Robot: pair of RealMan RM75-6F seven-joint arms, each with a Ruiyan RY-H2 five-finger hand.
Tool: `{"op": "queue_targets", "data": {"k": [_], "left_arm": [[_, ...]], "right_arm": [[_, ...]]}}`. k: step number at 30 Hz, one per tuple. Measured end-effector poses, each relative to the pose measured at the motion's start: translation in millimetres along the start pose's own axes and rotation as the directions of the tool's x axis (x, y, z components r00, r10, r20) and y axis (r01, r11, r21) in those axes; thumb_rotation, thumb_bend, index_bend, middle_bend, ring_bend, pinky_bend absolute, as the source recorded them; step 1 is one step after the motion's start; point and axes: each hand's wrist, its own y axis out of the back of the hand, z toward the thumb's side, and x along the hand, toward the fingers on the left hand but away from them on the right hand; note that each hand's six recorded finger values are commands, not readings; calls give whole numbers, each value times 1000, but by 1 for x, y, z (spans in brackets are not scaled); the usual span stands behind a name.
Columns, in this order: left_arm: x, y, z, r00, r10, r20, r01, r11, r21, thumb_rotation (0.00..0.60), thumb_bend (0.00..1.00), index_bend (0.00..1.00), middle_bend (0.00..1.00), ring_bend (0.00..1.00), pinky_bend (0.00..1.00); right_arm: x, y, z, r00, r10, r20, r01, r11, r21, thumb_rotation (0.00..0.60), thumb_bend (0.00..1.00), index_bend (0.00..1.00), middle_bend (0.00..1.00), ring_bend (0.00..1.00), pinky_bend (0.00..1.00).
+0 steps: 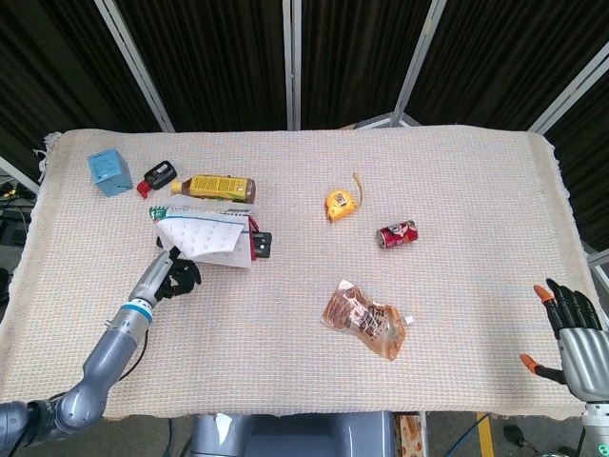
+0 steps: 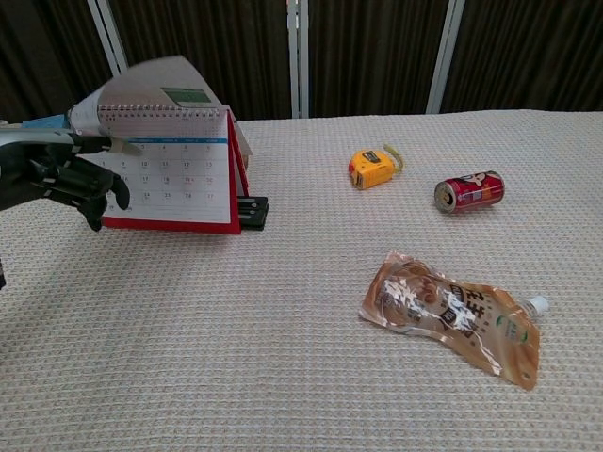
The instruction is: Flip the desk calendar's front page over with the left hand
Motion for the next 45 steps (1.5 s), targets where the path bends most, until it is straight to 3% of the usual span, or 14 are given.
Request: {"op": "queue_targets", "data": {"k": [4, 7, 12, 14, 17, 20, 23, 29, 33, 39, 45], "left_arm": [[-8, 13, 18, 992, 78, 102, -87, 992, 87, 600, 747, 165, 369, 433, 425], [-17, 26, 33, 966, 165, 199, -200, 965, 169, 600, 729, 158, 270, 344, 392], [-31, 45, 53, 887, 298, 352, -410, 859, 307, 600, 695, 76, 118, 202, 275], [-30, 49, 53, 870, 320, 376, -457, 809, 370, 600, 620, 29, 48, 132, 218], [-23, 53, 51, 864, 328, 381, -486, 742, 463, 600, 389, 0, 0, 19, 91], [-11, 57, 47, 872, 324, 366, -484, 684, 547, 600, 207, 0, 0, 0, 5], [0, 58, 43, 894, 305, 327, -446, 662, 602, 600, 128, 0, 0, 0, 0], [19, 63, 29, 946, 255, 200, -322, 681, 658, 600, 125, 0, 0, 0, 1], [27, 64, 17, 969, 219, 114, -236, 687, 688, 600, 125, 0, 0, 0, 25], [32, 68, 7, 981, 187, 51, -167, 684, 711, 600, 128, 0, 0, 0, 43], [29, 74, 12, 975, 207, 86, -208, 695, 689, 600, 149, 0, 0, 0, 37]], "right_arm": [[0, 0, 0, 1000, 0, -1, 0, 1000, 2, 600, 25, 0, 0, 0, 0], [0, -1, 0, 1000, 3, 2, -3, 1000, 5, 600, 24, 0, 0, 0, 0], [0, -3, 0, 1000, 5, 5, -5, 1000, 7, 600, 25, 0, 0, 0, 0], [-1, -4, -1, 1000, 8, 7, -8, 1000, 9, 600, 25, 0, 0, 0, 0], [-1, -6, -1, 1000, 13, 9, -13, 1000, 12, 600, 25, 0, 0, 0, 0], [-2, -7, -3, 1000, 15, 16, -16, 1000, 14, 600, 25, 0, 0, 0, 0], [-3, -8, -5, 1000, 18, 24, -19, 1000, 15, 600, 25, 0, 0, 0, 0], [-4, -10, -6, 999, 24, 28, -24, 1000, 18, 600, 25, 0, 0, 0, 0], [-3, -10, -6, 999, 25, 27, -26, 999, 21, 600, 25, 0, 0, 0, 0], [-2, -9, -3, 1000, 21, 19, -22, 1000, 19, 600, 24, 0, 0, 0, 0], [-1, -8, -2, 1000, 15, 13, -15, 1000, 20, 600, 25, 0, 0, 0, 0]]}}
